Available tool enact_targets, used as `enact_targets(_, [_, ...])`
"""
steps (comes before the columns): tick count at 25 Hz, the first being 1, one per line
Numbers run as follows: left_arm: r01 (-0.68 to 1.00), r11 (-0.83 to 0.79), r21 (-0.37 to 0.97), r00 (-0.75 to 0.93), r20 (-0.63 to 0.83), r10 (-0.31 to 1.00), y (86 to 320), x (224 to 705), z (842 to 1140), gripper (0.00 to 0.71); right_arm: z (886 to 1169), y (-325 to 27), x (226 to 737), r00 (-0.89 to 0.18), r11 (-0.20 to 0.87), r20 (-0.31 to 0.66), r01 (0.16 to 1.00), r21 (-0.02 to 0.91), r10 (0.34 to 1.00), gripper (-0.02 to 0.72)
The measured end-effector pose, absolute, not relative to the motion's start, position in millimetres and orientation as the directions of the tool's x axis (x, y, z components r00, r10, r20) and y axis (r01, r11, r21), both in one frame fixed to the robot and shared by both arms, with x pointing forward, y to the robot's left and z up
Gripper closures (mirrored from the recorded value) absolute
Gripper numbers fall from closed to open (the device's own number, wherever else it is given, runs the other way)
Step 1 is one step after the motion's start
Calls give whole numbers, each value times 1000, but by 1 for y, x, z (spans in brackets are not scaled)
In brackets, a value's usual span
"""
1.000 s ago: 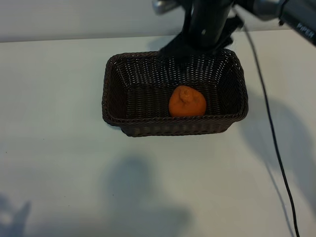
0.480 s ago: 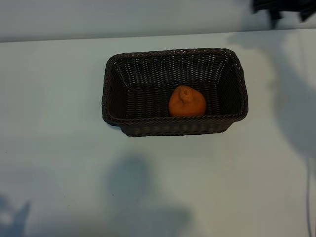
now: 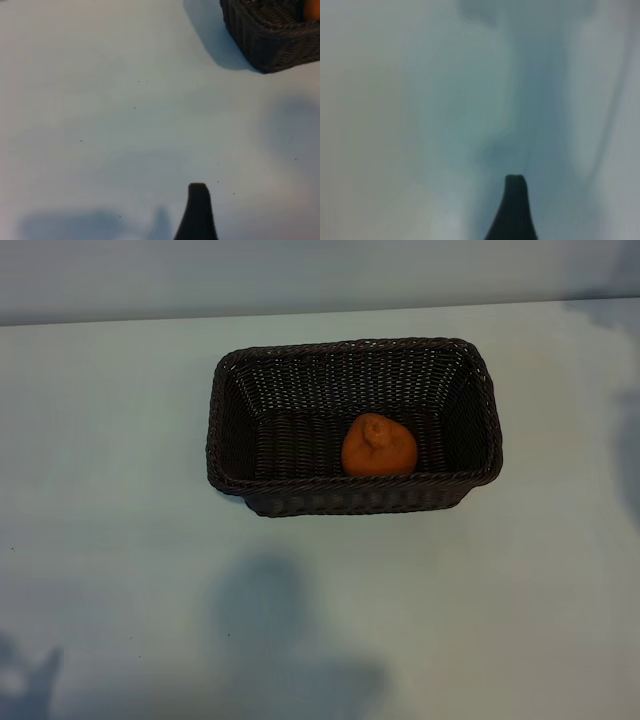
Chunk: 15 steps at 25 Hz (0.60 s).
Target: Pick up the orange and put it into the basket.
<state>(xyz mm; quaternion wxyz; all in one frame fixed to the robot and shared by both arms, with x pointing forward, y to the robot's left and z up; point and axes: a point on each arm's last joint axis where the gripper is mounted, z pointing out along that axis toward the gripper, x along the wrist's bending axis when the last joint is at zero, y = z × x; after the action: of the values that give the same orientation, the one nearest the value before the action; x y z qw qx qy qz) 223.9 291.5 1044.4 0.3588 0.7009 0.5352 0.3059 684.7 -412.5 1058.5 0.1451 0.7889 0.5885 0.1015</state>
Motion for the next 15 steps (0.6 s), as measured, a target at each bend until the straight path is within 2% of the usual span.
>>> enact_targets(3, [531, -170, 830, 240, 45, 970, 292, 224, 1044, 116, 1083, -411, 674, 285, -266, 9, 881, 392, 959, 129])
enact_targets(7, [530, -171, 830, 241, 46, 970, 292, 224, 1044, 116, 1136, -402, 643, 275, -247, 15, 838, 486, 961, 129])
enact_targets(15, [530, -172, 830, 241, 46, 969, 292, 224, 1044, 116, 1236, -371, 528, 257, -212, 32, 711, 670, 966, 132])
